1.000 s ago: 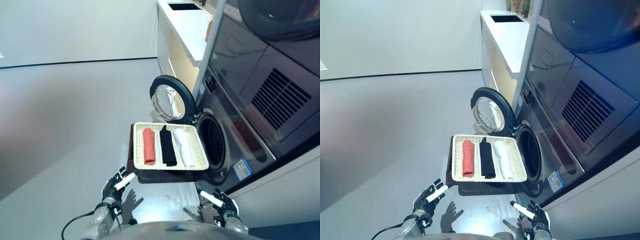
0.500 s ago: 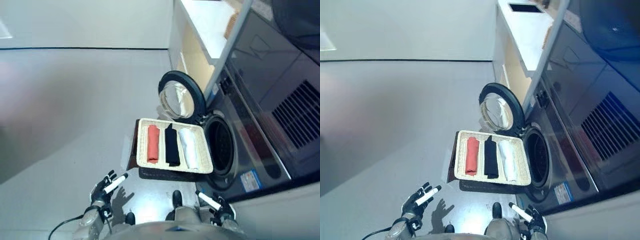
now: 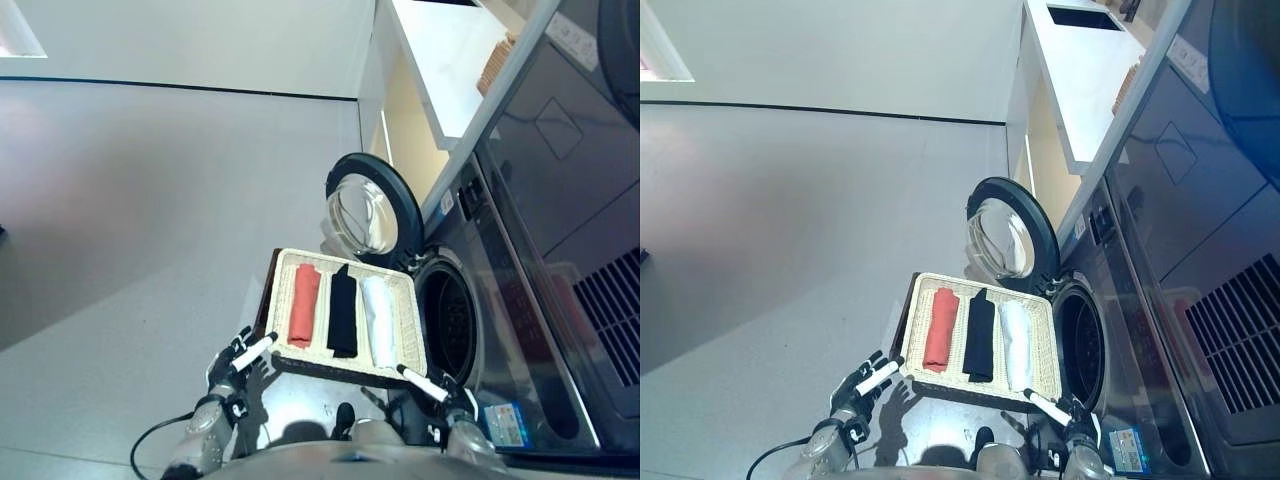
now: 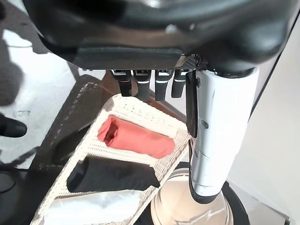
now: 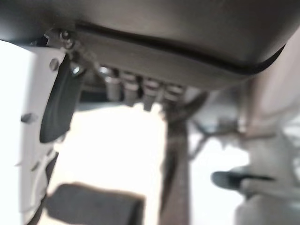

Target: Pick up the clothes and place them into the washing machine

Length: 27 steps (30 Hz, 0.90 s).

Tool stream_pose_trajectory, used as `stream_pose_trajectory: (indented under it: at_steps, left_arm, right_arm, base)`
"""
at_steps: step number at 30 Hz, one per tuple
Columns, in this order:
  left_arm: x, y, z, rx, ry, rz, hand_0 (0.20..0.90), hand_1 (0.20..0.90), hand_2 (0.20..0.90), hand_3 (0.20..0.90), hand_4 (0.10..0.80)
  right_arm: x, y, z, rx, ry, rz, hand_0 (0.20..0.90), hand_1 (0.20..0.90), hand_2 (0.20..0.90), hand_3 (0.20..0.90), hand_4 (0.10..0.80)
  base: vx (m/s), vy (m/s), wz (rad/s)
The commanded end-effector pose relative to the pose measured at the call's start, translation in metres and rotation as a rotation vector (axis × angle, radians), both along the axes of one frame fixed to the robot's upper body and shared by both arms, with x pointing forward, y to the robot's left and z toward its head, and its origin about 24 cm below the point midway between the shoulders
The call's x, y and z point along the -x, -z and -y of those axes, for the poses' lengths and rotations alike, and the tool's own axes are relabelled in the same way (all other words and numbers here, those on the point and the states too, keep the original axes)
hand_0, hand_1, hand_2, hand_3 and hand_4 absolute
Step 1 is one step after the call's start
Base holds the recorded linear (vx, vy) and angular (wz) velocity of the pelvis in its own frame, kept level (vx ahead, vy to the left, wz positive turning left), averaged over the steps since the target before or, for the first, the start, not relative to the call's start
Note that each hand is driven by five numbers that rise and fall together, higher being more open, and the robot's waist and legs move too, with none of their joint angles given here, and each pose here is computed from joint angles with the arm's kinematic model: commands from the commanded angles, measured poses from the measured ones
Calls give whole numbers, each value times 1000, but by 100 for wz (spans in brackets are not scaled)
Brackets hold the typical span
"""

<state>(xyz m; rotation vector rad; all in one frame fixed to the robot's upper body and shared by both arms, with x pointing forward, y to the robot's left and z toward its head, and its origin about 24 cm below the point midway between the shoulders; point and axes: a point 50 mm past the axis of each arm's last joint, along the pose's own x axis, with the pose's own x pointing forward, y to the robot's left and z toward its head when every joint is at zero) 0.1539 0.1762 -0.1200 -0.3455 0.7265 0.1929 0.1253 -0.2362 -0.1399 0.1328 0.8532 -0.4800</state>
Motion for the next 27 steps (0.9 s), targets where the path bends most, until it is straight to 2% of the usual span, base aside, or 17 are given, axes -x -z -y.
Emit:
stream_pose_trajectory:
  at_steps: [1, 8, 13, 22, 27]
  left_arm:
    - [-22, -18, 1, -14, 3, 148, 900, 900, 900, 900, 800]
    - [-24, -17, 1, -5, -13, 140, 900, 900, 900, 900, 800]
    - [-32, -21, 8, 3, 5, 154, 900, 900, 900, 900, 800]
    - [-33, -20, 11, -4, 1, 151, 900, 900, 900, 900, 800]
    - [-33, -18, 14, 0, 3, 143, 900, 900, 900, 900, 800]
  right_arm:
    - [-21, -14, 14, 59, 24, 109, 900, 900, 900, 900, 800]
    - [-13, -10, 11, 45, 24, 89, 900, 900, 900, 900, 800]
    - [-21, -15, 17, 69, 47, 112, 900, 900, 900, 900, 800]
    - [-25, -17, 21, 98, 46, 113, 900, 900, 900, 900, 800]
    - [-21, -16, 24, 108, 53, 95, 900, 900, 900, 900, 800]
  base:
    - [24, -105, -4]
    - [77, -197, -5]
    - [97, -148, -2]
    - [175, 45, 7]
    - [226, 78, -50]
